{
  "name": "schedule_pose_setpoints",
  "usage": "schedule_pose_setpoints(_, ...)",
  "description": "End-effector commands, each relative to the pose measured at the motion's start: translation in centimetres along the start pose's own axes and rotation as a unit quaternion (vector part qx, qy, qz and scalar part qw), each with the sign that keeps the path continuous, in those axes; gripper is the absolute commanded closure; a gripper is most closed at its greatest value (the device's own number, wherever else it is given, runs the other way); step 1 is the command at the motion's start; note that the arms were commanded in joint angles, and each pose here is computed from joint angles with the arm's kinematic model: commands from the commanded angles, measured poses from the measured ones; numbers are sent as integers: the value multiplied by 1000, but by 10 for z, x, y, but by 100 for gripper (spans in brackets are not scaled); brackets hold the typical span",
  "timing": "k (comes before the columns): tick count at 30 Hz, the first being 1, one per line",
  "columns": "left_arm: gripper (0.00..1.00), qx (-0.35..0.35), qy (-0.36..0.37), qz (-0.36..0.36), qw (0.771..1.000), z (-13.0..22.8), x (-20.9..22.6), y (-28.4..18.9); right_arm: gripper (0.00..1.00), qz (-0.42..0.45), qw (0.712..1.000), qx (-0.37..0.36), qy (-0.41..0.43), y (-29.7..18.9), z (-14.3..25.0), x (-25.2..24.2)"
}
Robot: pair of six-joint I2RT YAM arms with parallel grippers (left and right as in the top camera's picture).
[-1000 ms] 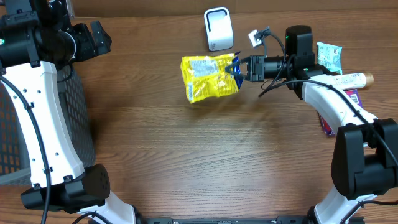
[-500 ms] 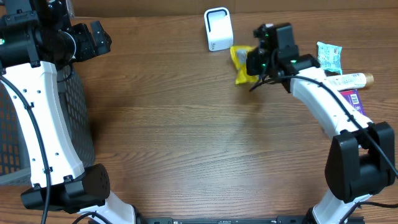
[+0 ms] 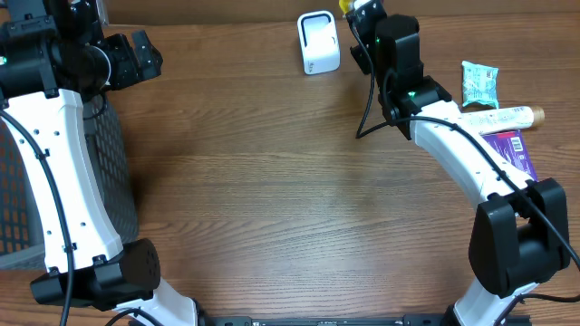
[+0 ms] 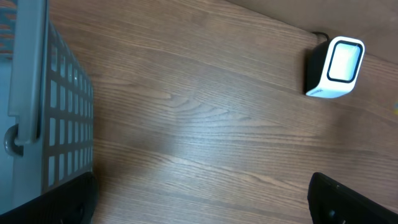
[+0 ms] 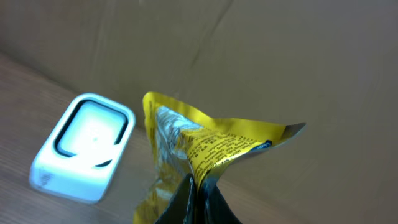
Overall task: Scan the item barcode
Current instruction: 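Hold the yellow packet's barcode over the scanner with the right gripper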
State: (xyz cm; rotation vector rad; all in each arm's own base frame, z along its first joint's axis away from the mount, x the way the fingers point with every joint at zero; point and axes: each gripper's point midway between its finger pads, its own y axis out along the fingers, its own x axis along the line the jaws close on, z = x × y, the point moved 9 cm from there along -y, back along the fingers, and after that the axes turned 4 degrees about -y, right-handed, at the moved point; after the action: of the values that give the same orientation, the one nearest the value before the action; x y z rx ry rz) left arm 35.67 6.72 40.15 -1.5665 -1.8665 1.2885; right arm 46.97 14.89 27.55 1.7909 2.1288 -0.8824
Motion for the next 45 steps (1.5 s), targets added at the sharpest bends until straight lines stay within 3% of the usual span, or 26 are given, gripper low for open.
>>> schedule_pose_setpoints(1, 0, -6, 0, 7, 1000, -1, -3, -4, 96, 31, 997, -51, -49, -7, -29, -16)
schedule_pose_setpoints(10, 1, -6, 0, 7, 1000, -1, -3, -4, 96, 46, 990, -122, -56, 4, -41, -9)
schedule_pose_setpoints(17, 0, -6, 0, 7, 1000, -1, -3, -4, 96, 48, 978, -144, -145, 22, -38, 25)
schedule_pose_setpoints(26, 1, -6, 0, 7, 1000, -1, -3, -4, 96, 82, 942, -168, -279, 36, -36, 63)
schedule_pose_setpoints(45, 0, -6, 0, 7, 1000, -1, -3, -4, 96, 85, 922, -175, -335, 35, -37, 65)
